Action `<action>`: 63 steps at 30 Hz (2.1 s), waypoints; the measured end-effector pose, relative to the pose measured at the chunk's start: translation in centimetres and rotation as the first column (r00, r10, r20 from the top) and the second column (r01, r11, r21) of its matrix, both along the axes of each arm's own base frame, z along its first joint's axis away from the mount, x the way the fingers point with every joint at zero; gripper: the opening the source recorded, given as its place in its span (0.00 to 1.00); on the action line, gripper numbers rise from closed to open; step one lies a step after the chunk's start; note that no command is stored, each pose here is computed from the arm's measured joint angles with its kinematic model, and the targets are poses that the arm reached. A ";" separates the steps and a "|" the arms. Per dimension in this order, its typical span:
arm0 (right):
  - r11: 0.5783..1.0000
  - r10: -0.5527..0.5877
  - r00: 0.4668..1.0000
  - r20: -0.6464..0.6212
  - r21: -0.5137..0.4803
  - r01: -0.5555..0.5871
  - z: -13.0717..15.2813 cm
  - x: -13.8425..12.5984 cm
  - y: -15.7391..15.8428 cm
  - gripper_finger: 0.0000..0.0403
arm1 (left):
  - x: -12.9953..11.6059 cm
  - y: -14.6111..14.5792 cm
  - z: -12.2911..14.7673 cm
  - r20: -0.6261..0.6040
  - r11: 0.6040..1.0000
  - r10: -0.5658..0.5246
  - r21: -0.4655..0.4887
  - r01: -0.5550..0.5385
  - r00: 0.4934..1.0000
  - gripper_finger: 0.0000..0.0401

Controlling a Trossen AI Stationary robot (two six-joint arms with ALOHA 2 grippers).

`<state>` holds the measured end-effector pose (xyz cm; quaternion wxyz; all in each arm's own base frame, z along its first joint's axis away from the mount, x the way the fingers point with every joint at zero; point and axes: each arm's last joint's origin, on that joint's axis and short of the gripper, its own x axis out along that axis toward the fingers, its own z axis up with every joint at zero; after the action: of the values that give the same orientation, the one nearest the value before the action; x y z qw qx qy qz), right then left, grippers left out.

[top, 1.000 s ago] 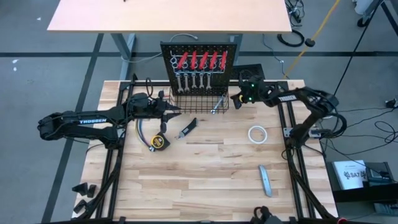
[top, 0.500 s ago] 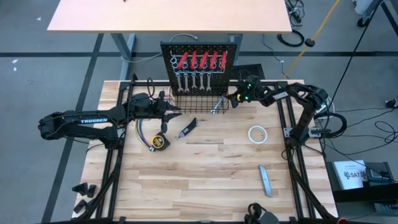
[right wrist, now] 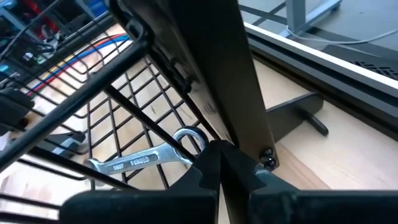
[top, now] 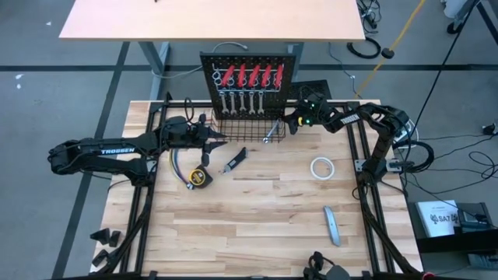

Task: Hang tools onto peg board
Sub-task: Hang the wrench on the peg board

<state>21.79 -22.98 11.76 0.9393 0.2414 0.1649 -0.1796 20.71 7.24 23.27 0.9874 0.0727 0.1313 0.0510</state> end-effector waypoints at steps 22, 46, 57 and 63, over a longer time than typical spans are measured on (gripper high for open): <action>0.981 0.191 0.976 0.107 0.000 -0.193 0.7 0.3 0.4 0.00 | 0.0 0.0 0.0 -0.003 1.000 0.000 -0.003 0.000 1.000 0.27; 0.979 0.170 0.980 0.104 0.092 -0.180 1.2 -1.1 -0.1 0.00 | -0.1 0.0 -0.2 -0.025 1.000 0.001 -0.015 -0.001 1.000 0.27; 0.971 0.155 0.984 -0.087 0.199 -0.135 -0.4 -1.1 1.5 0.00 | -0.1 0.0 -0.2 -0.024 1.000 0.002 -0.018 -0.002 1.000 0.27; 0.984 0.140 0.987 -0.075 0.118 -0.131 0.1 0.4 2.2 0.00 | -0.1 0.0 -0.2 -0.023 1.000 0.002 -0.019 -0.002 1.000 0.27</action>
<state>22.22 -20.81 11.86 0.9265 0.2746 0.2297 -0.1156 20.64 7.20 23.04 0.9864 0.0638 0.1433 0.0499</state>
